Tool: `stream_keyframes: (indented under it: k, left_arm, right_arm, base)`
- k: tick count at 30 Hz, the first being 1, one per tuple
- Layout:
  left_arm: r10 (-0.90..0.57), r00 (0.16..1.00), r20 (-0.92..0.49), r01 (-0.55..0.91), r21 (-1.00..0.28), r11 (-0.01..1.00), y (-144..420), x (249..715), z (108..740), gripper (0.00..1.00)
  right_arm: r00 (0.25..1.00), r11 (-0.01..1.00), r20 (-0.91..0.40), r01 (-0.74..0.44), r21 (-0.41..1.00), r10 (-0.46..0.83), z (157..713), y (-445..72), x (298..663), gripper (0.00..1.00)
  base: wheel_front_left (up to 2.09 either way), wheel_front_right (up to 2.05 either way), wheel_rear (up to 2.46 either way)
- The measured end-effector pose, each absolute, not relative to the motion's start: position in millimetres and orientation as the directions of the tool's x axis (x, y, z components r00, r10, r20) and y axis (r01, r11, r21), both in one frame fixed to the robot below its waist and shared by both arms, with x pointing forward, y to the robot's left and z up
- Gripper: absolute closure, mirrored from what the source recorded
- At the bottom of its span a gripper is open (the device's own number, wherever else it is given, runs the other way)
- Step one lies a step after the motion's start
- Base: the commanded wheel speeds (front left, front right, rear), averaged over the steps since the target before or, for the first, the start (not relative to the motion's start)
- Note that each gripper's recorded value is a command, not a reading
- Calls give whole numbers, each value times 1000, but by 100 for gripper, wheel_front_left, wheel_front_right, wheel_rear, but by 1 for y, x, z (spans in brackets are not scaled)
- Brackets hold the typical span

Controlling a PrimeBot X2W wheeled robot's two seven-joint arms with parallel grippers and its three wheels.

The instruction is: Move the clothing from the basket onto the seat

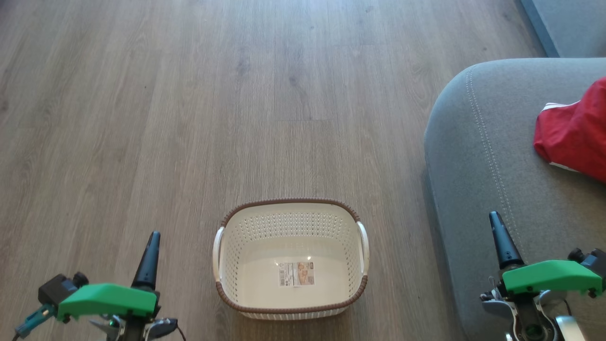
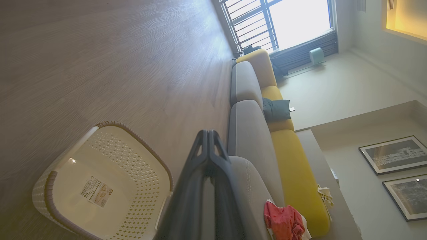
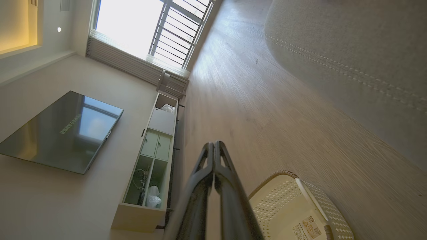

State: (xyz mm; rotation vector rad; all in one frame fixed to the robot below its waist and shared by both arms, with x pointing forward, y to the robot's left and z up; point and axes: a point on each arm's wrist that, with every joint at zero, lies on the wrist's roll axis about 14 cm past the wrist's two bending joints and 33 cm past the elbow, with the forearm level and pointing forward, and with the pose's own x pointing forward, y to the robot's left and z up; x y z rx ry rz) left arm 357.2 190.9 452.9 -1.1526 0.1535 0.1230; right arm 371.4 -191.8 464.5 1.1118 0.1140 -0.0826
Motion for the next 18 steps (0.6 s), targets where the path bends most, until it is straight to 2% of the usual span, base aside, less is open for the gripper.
stream_keyframes:
  k: [18]
  left_arm:
    - [-12,987,-157,-151,-965,216,188,364,461,100]
  right_arm:
    - [991,235,-129,130,963,-19,467,-200,370,100]
  base:
    - [0,0,0]
